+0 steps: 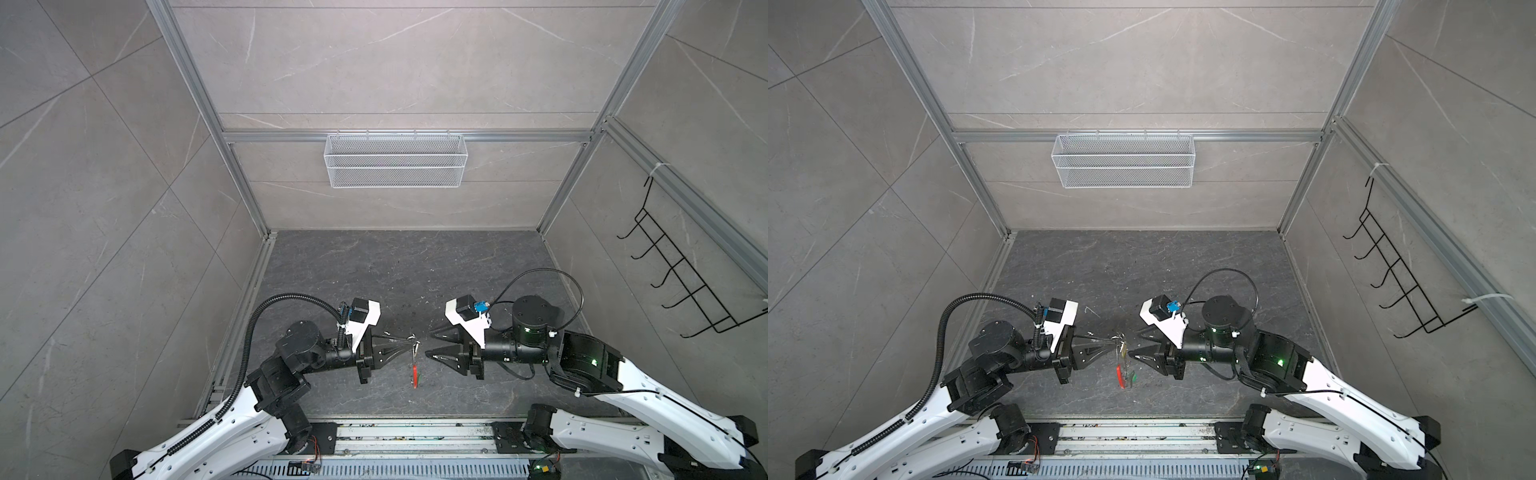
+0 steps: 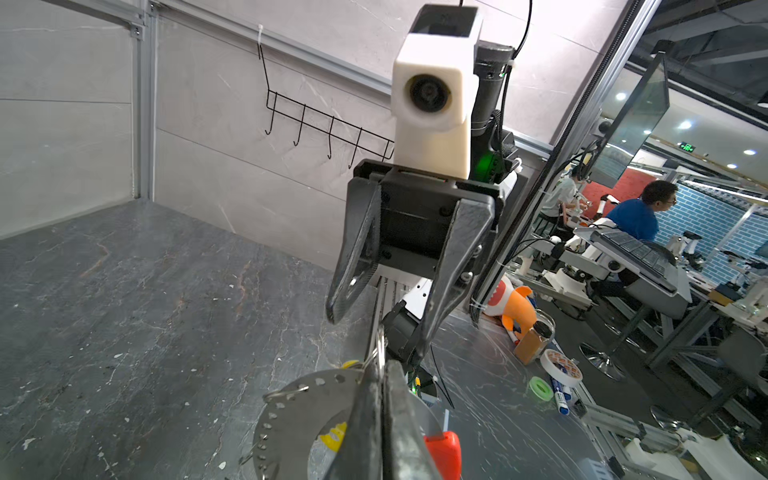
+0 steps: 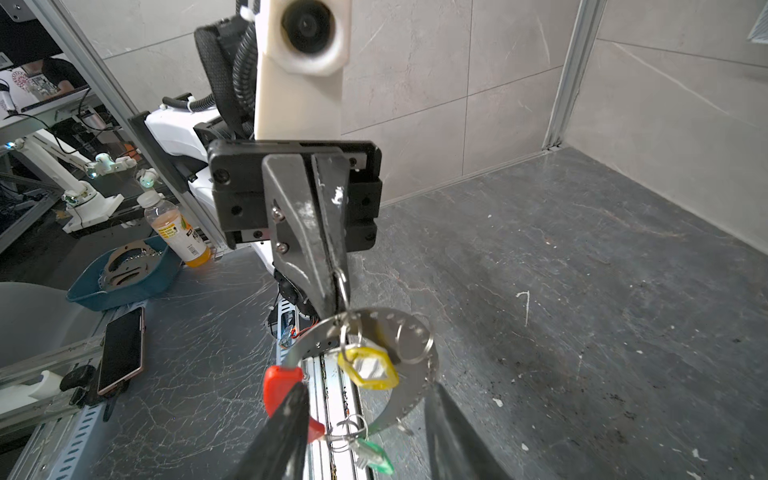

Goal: Remove the keys from the keyring

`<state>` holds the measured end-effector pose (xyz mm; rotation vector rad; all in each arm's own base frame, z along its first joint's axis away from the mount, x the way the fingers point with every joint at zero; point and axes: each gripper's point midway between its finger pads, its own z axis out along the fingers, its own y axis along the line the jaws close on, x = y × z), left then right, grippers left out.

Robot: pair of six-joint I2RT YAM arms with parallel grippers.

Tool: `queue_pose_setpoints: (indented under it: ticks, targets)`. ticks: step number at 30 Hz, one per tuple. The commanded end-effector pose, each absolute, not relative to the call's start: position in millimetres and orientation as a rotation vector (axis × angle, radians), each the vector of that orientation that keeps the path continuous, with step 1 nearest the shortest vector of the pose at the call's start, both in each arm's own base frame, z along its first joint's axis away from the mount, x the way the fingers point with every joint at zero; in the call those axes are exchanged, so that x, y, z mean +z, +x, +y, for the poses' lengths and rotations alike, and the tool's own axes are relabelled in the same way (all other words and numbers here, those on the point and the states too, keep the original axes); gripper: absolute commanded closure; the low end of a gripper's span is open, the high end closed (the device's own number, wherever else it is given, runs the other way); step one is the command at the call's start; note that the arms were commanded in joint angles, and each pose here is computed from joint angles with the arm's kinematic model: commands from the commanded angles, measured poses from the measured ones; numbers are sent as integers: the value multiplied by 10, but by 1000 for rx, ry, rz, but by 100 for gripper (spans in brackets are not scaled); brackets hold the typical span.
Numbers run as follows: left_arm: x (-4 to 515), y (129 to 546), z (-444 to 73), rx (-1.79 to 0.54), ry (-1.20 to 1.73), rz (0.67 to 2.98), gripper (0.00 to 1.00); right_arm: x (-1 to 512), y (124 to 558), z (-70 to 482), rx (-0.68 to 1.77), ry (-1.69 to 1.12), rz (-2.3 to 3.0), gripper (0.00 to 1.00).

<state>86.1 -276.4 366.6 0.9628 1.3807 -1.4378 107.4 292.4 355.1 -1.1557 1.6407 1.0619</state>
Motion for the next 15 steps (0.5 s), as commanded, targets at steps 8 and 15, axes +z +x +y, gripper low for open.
queue_pose_setpoints:
  ticks: [8,15]
  targets:
    - [3844,795,-2789,-1494,978,1296,100,3675,1052,2998,1115,-1137,1555,52]
    - [3846,805,-2790,-1497,970,1302,100,3646,1054,3002,1103,-1153,1562,59]
